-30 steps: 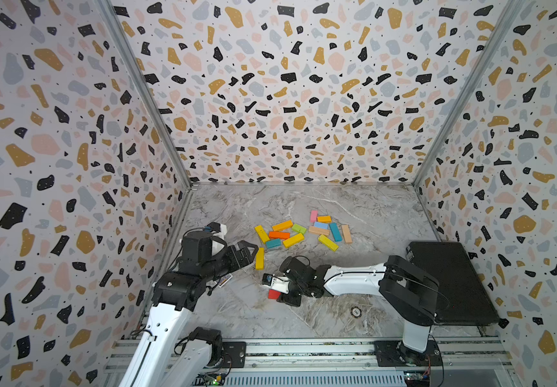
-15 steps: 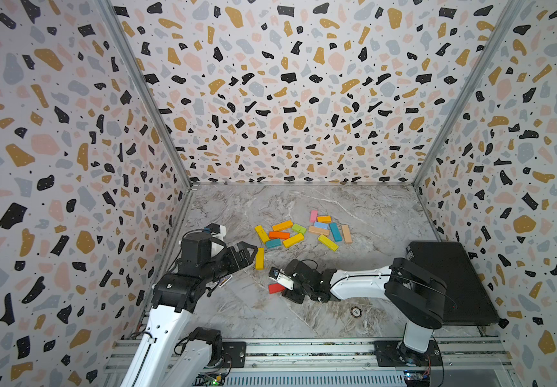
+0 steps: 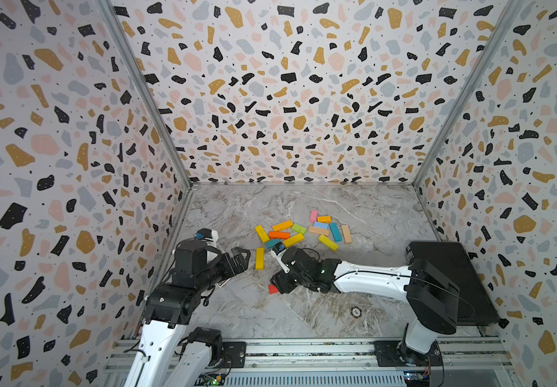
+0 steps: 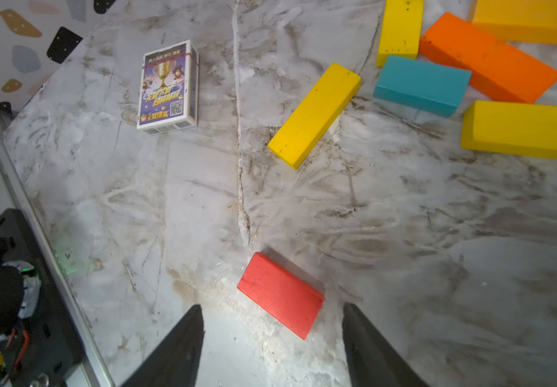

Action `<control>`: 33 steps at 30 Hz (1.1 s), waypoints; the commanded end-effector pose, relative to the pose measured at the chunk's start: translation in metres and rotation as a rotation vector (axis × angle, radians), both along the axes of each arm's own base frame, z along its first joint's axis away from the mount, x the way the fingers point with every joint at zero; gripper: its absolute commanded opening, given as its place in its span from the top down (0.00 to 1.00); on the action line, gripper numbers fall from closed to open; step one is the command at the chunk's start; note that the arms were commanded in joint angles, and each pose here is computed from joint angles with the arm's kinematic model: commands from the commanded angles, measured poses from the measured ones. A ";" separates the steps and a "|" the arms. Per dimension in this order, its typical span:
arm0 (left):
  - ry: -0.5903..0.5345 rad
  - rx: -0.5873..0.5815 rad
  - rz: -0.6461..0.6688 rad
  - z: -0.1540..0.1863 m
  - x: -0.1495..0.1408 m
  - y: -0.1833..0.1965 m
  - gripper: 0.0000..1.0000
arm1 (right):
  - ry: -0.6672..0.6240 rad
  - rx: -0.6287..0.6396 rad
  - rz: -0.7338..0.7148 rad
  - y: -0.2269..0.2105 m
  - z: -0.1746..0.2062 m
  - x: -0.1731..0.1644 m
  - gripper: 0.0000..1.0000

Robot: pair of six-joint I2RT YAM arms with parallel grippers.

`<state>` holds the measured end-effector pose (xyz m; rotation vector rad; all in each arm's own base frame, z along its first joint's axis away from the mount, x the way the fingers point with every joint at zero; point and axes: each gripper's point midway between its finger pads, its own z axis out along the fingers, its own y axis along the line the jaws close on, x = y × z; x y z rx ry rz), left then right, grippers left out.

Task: Assemble the letter h with building blocks
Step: Place the building block at the center of the board, then assemble the building block at the center of the board.

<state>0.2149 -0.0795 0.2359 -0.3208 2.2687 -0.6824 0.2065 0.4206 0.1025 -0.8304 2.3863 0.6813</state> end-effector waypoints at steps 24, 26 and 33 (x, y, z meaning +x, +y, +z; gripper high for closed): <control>-0.095 0.037 -0.003 0.015 -0.014 0.007 0.01 | 0.079 -0.243 -0.395 -0.004 -0.052 -0.003 0.21; -0.102 0.042 -0.001 0.018 -0.015 0.008 0.01 | 0.078 -0.232 -0.391 0.000 -0.052 -0.005 0.21; -0.112 0.055 0.003 0.022 -0.017 0.010 0.01 | 0.111 -0.207 -0.394 0.009 -0.053 -0.009 0.21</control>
